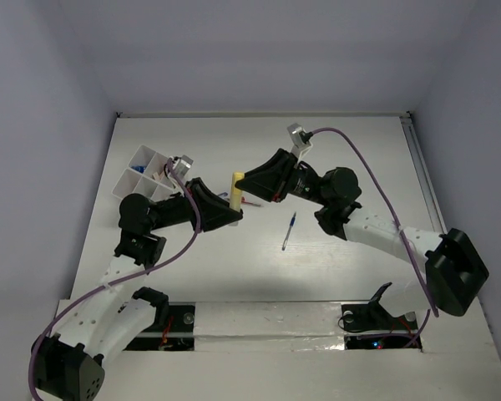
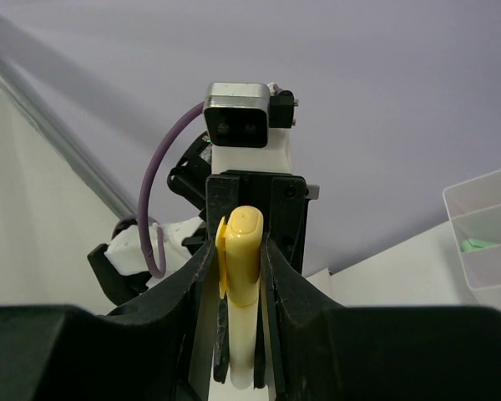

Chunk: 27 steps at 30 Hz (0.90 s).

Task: Sort the stationery into containers
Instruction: Close the pen cap on the pen.

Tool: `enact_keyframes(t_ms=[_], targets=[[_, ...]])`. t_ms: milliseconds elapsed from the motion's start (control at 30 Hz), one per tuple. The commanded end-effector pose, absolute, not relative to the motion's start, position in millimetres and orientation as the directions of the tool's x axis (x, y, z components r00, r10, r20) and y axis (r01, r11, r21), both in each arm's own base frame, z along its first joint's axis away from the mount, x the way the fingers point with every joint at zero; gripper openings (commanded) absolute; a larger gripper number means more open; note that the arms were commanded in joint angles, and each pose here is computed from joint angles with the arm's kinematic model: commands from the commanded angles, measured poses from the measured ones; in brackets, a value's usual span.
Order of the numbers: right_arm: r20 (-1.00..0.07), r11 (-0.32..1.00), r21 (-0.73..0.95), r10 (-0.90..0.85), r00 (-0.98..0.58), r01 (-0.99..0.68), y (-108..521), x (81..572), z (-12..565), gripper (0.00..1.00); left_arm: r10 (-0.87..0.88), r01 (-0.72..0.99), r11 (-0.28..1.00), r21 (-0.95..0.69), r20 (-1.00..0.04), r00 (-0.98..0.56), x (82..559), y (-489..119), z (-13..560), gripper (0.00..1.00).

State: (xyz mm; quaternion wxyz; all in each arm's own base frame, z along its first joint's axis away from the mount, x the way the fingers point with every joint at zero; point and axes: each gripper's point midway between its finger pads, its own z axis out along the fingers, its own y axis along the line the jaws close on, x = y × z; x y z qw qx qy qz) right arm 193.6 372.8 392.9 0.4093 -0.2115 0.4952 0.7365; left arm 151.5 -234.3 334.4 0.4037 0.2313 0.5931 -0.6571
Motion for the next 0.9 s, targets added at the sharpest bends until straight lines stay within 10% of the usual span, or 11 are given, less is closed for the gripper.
enact_keyframes(t_ms=[0,467,867], targets=[[-0.725,-0.129,0.668,0.111,-0.68,-0.733,385,158,321,0.0,-0.435,0.938,0.07,-0.34,-0.856,-0.278,154,-222,419,0.0],[-0.669,0.037,0.741,-0.052,-0.741,-0.671,388,114,225,0.0,-0.471,0.956,0.026,-0.292,-0.847,-0.246,155,-223,469,0.0],[-0.756,0.099,0.654,0.064,-0.651,-0.75,394,137,268,0.0,-0.436,0.92,0.049,-0.388,-0.837,-0.33,163,-227,428,0.0]])
